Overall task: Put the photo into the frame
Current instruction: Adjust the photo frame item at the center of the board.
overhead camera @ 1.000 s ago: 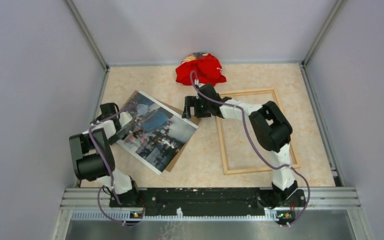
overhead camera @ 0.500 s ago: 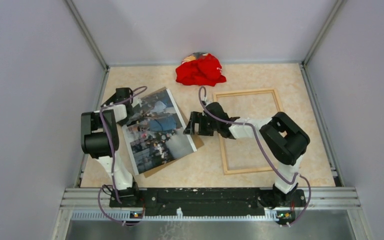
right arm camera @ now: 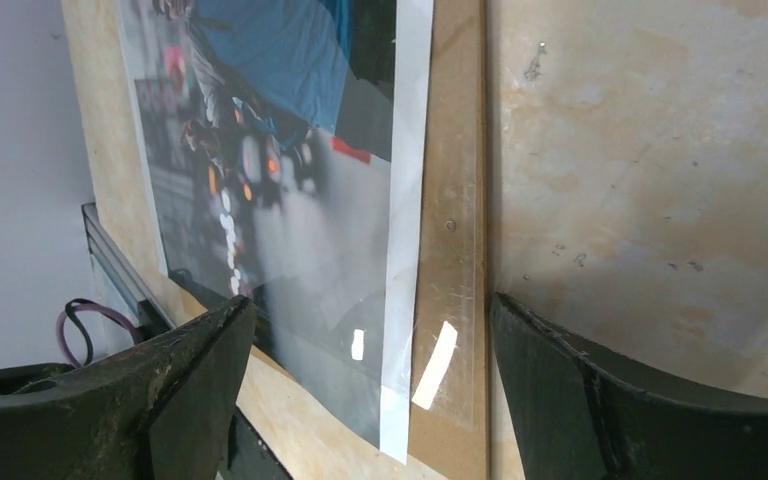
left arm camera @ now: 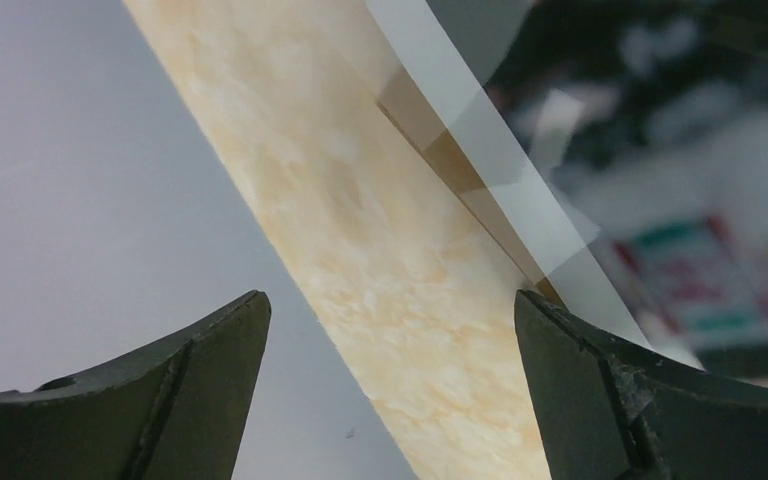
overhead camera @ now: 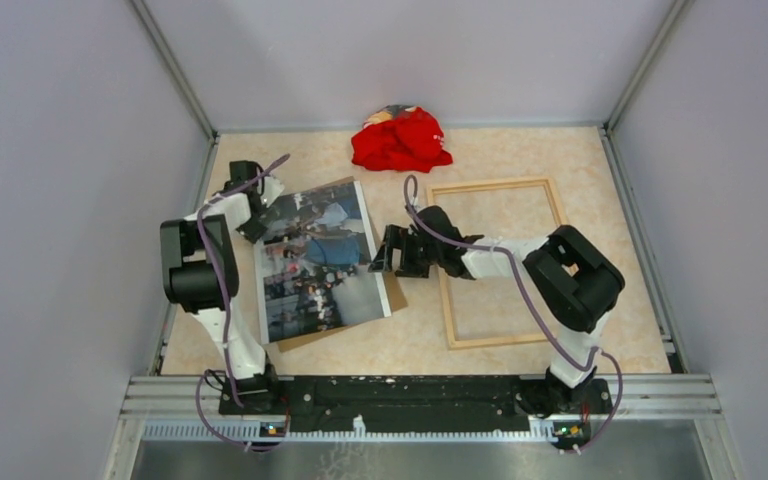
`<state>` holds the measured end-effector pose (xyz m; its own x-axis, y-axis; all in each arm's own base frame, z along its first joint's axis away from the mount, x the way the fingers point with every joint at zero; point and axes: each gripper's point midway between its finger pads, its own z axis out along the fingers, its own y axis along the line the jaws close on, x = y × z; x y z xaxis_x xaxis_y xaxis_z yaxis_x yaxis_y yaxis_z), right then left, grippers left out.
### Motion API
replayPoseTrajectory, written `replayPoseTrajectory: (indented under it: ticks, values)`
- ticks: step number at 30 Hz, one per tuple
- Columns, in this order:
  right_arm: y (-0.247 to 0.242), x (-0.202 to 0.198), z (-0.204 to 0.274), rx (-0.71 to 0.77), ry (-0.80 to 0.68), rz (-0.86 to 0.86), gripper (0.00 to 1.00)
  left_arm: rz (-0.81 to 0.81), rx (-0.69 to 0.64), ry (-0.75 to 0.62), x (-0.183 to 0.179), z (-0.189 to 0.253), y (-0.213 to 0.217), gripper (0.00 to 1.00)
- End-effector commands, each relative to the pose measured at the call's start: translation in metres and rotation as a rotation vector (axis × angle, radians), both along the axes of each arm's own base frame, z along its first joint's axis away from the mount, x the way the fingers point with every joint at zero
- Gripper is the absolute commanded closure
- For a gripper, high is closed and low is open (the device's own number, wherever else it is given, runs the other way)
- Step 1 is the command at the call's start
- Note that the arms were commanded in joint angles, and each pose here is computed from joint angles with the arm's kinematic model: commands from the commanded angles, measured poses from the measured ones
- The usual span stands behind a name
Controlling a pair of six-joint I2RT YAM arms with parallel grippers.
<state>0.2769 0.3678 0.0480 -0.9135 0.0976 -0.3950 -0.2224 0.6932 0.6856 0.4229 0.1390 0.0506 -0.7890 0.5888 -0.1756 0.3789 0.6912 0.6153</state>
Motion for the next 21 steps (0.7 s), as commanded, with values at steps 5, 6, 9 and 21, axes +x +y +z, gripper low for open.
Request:
replayPoseTrajectory:
  ticks: [5, 6, 9, 21]
  values:
    - [-0.022, 0.011, -0.034, -0.035, 0.104, -0.029, 0.17, 0.086, -0.19, 0.07, -0.064, 0.002, 0.031, 0.02]
    - [-0.018, 0.008, -0.035, -0.016, 0.121, -0.016, 0.19, 0.107, -0.192, 0.075, -0.072, 0.0, 0.038, 0.02]
    - [-0.011, -0.003, -0.041, 0.004, 0.148, 0.001, 0.21, 0.125, -0.206, 0.092, -0.092, -0.012, 0.039, 0.02]
    - [0.025, -0.044, -0.047, 0.061, 0.201, 0.031, 0.22, 0.168, -0.393, 0.137, -0.095, -0.051, -0.012, 0.02]
